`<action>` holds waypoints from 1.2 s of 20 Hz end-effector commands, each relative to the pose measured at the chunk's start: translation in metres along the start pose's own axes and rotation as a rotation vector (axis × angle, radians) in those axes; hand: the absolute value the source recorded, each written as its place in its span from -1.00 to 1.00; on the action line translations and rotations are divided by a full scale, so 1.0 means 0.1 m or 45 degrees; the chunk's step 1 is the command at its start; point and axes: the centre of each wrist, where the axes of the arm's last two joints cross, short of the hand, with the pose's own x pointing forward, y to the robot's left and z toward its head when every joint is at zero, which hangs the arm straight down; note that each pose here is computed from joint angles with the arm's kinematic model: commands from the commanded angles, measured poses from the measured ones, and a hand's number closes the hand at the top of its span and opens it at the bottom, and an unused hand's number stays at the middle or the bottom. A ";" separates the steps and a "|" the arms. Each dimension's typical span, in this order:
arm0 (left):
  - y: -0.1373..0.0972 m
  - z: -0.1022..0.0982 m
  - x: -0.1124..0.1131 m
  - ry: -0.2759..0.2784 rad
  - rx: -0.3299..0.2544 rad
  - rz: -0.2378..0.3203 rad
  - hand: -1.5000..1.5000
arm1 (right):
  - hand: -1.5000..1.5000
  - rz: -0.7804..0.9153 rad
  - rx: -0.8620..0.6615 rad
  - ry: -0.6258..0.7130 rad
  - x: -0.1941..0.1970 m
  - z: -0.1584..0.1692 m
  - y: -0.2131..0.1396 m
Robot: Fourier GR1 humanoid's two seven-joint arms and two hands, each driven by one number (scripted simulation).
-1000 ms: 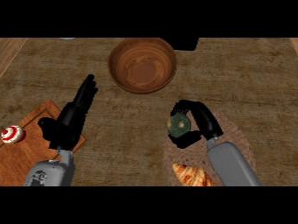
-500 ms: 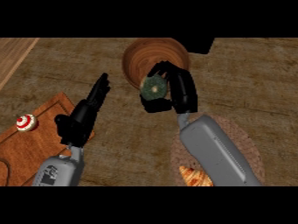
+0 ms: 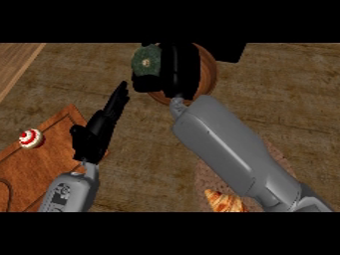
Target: Pick the squash from the placemat and place it in the bowl
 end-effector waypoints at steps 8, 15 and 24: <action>-0.01 -0.08 0.04 -0.014 0.001 -0.007 0.00 | 1.00 0.203 -0.244 0.189 1.05 -0.47 -0.07; -0.01 -0.07 -0.01 -0.039 0.013 -0.007 0.00 | 1.00 0.429 -0.289 0.346 1.16 -0.64 -0.06; 0.20 -0.07 0.06 -0.030 0.076 -0.002 0.00 | 1.00 0.696 -0.275 0.453 0.61 -0.76 0.05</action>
